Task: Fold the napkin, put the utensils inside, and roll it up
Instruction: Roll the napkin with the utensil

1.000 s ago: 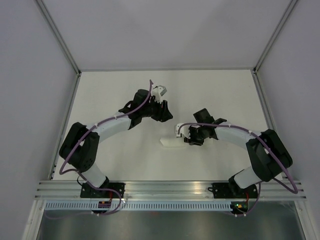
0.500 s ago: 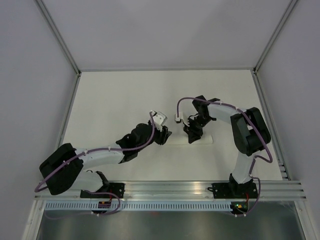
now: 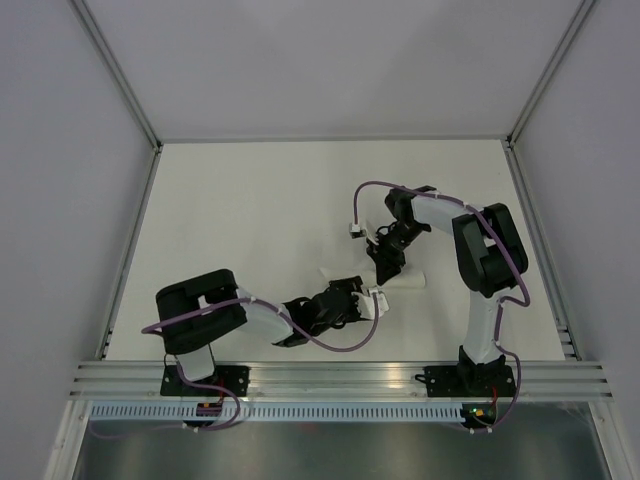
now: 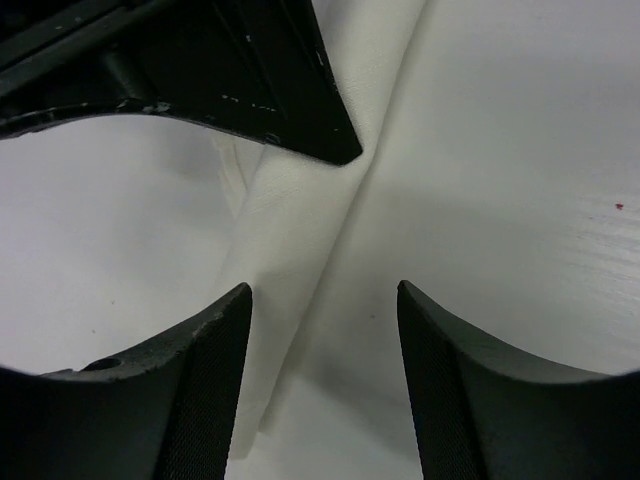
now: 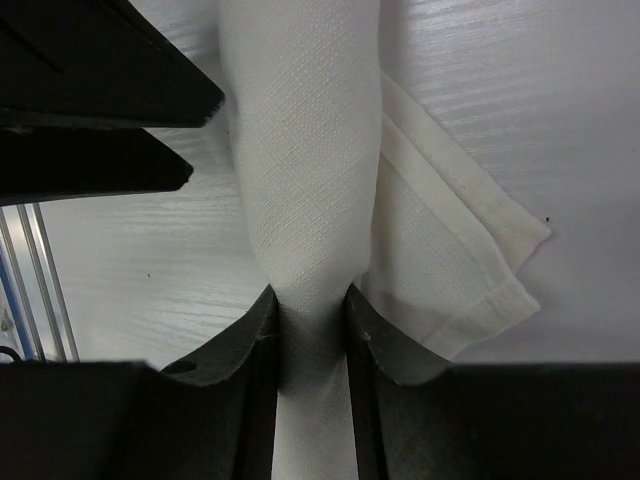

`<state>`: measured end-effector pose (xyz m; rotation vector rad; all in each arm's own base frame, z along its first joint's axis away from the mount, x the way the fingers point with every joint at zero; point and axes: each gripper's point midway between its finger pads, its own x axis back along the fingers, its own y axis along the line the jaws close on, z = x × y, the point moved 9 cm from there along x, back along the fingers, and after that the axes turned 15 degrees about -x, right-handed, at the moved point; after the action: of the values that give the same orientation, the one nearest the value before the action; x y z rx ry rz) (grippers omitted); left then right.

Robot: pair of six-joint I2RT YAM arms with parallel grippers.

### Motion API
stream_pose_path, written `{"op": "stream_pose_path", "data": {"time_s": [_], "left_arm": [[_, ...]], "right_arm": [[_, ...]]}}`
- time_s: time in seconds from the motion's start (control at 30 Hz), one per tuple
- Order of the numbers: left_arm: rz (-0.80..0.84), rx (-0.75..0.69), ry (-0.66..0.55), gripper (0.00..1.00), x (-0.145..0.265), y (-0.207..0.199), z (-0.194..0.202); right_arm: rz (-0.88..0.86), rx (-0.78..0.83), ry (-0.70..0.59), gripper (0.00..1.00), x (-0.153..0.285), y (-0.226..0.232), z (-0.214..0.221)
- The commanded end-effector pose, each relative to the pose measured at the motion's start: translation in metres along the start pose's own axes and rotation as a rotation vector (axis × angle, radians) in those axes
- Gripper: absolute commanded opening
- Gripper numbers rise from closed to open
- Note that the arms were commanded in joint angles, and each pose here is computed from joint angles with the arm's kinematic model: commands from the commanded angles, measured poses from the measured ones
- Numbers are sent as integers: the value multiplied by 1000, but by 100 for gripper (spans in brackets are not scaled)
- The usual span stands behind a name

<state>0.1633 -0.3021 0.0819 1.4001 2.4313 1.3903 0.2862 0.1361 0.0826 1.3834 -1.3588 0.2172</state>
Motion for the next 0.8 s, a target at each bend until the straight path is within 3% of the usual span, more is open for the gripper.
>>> {"op": "stream_pose_path", "data": {"time_s": [0.0,0.27,0.47,0.63,0.77], "left_arm": [[-101,-153,-67,66,-17,18,-20],[-57,-257,0,66,-38,5,-11],[39,-235,36,57,-40,-7,0],[139,-206,56,38,-44,-10,1],[201,-153,66,14,-47,-8,0]], "right_arm": [[19,-33,157,19,-29,-21,31],[7,-48,167,19,-32,-23,32],[-10,-51,171,19,-32,-24,31],[-19,-53,173,19,-32,-23,32],[-25,-55,169,22,-32,-23,32]]}}
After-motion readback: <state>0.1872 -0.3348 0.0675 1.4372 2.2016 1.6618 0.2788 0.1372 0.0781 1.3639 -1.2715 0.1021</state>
